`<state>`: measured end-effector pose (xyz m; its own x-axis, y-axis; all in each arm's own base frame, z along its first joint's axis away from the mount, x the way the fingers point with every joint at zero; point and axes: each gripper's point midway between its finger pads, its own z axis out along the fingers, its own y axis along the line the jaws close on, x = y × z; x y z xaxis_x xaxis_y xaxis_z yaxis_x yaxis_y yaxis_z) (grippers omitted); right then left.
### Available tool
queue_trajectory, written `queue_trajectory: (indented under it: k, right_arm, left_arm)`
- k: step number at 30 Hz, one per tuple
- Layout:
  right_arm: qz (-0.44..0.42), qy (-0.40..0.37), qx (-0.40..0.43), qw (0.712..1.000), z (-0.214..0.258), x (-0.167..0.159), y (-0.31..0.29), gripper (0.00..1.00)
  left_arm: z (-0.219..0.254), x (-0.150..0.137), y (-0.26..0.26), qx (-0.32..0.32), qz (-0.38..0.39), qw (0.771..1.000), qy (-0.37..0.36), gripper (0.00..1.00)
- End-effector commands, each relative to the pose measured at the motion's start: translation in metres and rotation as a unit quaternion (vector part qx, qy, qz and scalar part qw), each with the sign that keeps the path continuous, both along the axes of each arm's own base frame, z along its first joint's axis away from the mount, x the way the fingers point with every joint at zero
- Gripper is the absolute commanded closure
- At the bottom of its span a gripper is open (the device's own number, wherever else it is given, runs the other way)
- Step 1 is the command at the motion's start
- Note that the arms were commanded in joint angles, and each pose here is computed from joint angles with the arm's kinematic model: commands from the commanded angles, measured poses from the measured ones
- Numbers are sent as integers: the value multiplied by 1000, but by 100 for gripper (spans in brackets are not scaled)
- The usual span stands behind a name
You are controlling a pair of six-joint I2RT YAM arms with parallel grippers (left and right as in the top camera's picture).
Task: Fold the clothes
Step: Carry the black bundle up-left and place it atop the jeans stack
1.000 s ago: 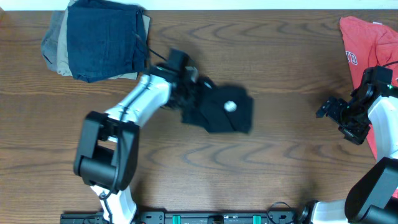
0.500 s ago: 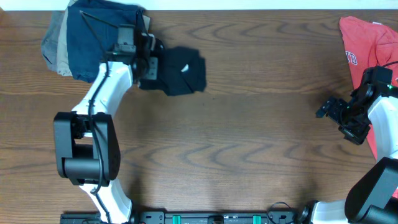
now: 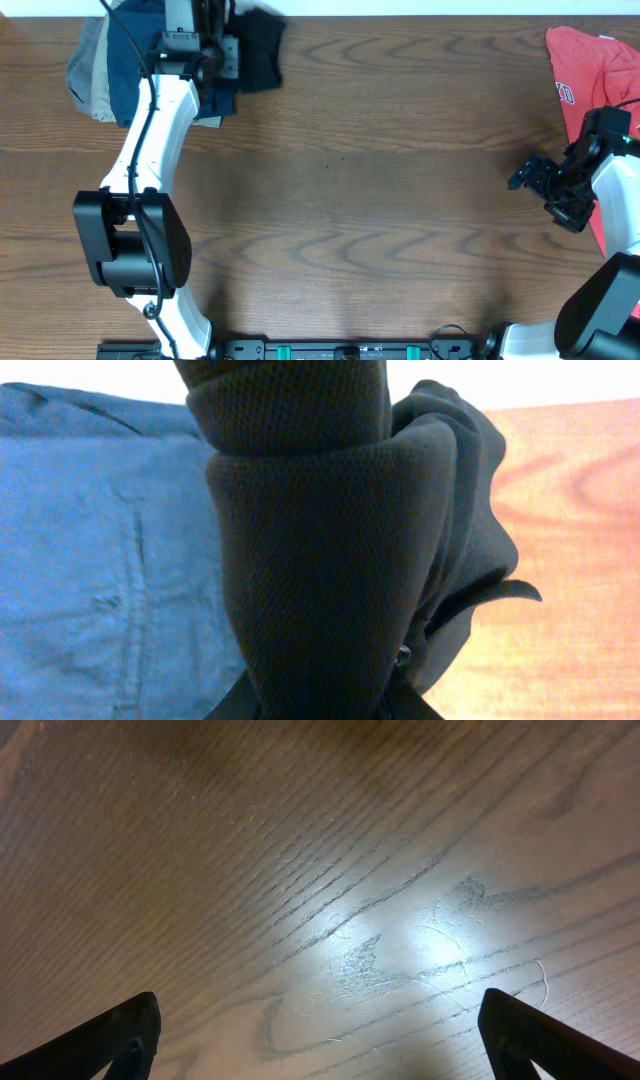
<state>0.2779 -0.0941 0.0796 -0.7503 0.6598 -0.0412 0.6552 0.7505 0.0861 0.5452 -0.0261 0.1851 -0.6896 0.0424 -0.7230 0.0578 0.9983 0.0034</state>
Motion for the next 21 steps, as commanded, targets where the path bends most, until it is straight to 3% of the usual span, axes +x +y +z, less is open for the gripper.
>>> queue_trajectory:
  k: [1, 21]
  right_arm:
    - [-7, -6, -3, 1000, 4, 2, -3, 1]
    - [-7, -6, -4, 1000, 4, 2, -3, 1]
  left_arm:
    - [18, 11, 22, -11, 42, 999, -28, 87]
    - [20, 6, 138, -9, 147, 988, -43, 87]
